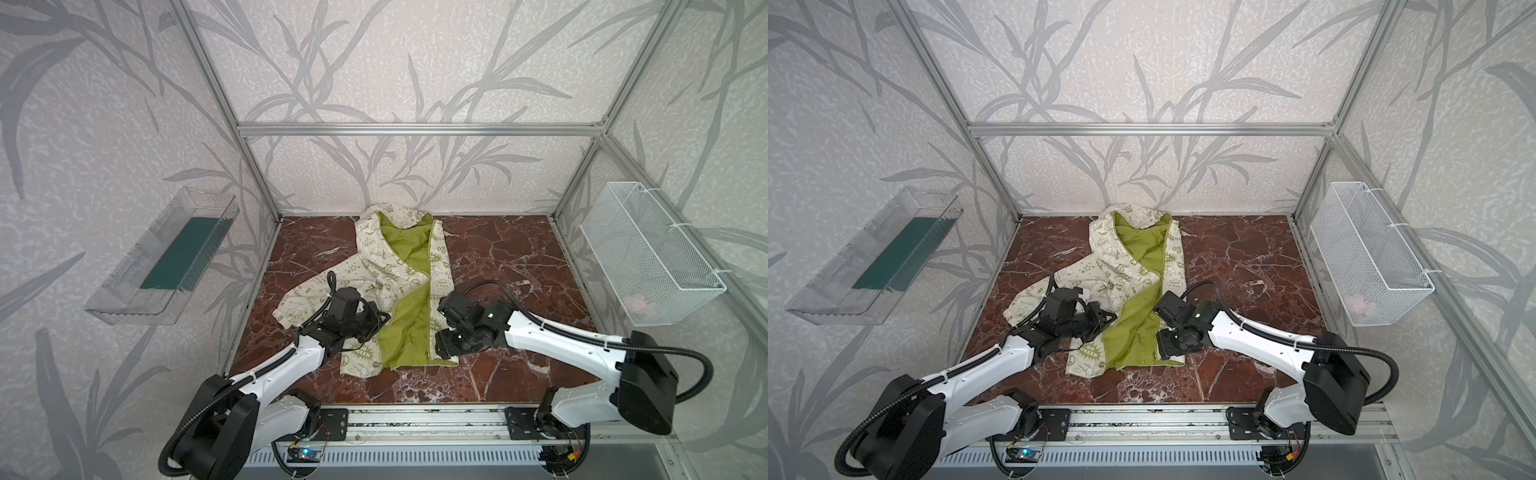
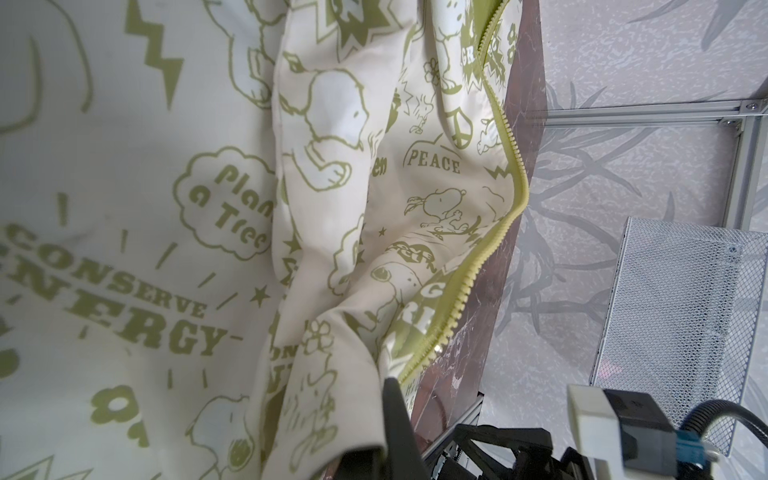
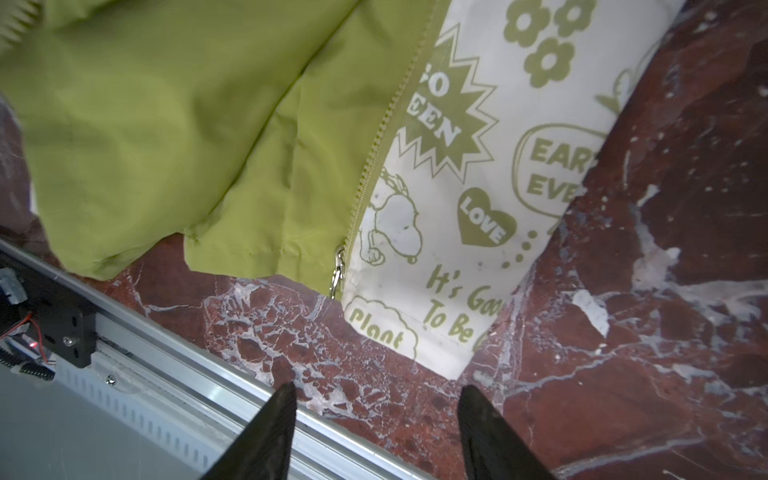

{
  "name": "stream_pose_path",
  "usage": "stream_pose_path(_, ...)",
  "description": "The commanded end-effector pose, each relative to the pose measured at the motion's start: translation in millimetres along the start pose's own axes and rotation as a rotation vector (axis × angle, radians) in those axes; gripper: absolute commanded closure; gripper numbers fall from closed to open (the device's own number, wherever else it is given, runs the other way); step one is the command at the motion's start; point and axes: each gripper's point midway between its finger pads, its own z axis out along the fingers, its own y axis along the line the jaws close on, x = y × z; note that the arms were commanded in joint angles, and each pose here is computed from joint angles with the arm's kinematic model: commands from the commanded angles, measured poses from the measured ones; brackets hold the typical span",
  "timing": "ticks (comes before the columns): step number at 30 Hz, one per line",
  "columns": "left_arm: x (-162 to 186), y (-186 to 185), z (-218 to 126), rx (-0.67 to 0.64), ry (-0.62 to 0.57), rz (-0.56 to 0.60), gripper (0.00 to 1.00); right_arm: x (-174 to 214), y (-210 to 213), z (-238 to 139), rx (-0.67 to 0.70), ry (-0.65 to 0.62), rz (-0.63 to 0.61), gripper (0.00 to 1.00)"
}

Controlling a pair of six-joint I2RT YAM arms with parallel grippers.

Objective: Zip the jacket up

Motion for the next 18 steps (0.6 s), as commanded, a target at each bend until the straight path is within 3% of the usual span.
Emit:
stream_pose_path(1,0.5,0.1,-2.9,0.008,-0.009,0.003,1.00,0.0,10.3,13.2,-0.021,0.049,0.080,0.35)
stream_pose_path(13,-5.3,8.2,-12.0,0.001,-0.066,-0.004,1.00,-4.7,24.0,49.7,-0.064,0.099,0.096,0.33)
stream_pose_path(18,-5.9,9.5,-13.4,-0.001,-0.069,-0.009,1.00,-3.0,22.8,63.1,-0.057,0.124,0.095,0.39)
